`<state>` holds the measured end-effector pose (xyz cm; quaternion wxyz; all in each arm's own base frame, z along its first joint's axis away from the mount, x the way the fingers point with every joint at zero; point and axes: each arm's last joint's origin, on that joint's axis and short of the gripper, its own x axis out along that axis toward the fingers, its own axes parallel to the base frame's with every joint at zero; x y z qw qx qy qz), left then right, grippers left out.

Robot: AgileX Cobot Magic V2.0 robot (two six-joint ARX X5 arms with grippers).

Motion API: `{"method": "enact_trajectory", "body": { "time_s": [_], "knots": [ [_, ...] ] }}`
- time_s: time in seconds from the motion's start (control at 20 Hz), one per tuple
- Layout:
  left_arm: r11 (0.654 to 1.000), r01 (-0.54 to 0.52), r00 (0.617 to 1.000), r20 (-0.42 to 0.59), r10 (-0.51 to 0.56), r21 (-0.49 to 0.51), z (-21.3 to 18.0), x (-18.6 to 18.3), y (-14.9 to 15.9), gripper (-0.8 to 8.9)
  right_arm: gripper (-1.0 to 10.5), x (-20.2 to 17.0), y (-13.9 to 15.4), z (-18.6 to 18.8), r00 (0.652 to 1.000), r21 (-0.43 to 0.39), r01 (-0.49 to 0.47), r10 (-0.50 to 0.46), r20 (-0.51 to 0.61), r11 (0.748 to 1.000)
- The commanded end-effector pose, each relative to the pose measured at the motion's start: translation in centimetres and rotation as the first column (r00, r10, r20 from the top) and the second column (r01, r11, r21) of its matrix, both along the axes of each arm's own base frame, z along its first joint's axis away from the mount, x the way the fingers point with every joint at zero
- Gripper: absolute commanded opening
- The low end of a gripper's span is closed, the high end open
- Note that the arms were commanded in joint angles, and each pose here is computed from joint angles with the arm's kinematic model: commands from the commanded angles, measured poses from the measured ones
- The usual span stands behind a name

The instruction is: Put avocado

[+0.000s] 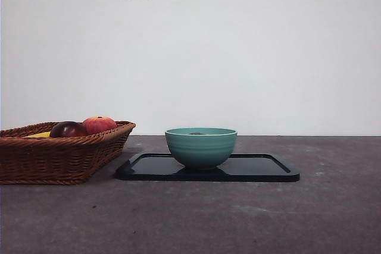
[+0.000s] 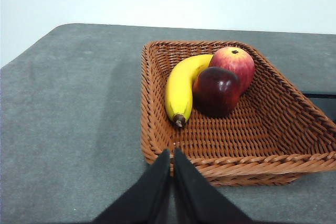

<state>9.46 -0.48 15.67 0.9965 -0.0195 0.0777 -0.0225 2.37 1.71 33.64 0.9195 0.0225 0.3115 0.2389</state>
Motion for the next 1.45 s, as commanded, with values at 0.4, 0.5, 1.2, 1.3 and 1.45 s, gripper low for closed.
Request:
{"method": "enact_trajectory", "body": {
  "time_s": [0.4, 0.5, 1.2, 1.3, 1.45],
  "knots": [
    [1.0, -0.004, 1.0, -0.028, 0.004, 0.008, -0.8, 0.1, 0.0, 0.09, 0.2, 0.0, 0.0, 0.2, 1.0, 0.015, -0.002, 0.002, 0.006, 1.0],
    [1.0, -0.004, 1.0, -0.028, 0.004, 0.008, -0.8, 0.1, 0.0, 0.09, 0.2, 0.0, 0.0, 0.2, 1.0, 0.015, -0.002, 0.002, 0.006, 1.0],
    [1.0, -0.004, 1.0, -0.028, 0.004, 0.008, -0.8, 0.1, 0.0, 0.09, 0.2, 3.3, -0.5, -5.3, 0.84, 0.005, 0.403, -0.372, 0.395, 0.915],
    [1.0, -0.004, 1.0, -0.028, 0.004, 0.008, -0.8, 0.1, 0.0, 0.09, 0.2, 4.4, -0.5, -8.2, 0.813, 0.039, 0.391, -0.365, 0.454, 0.92],
    [1.0, -0.004, 1.0, -0.028, 0.004, 0.008, -0.8, 0.1, 0.0, 0.09, 0.2, 5.6, -1.0, -12.2, 0.765, 0.052, 0.434, -0.398, 0.506, 0.9]
  ]
}}
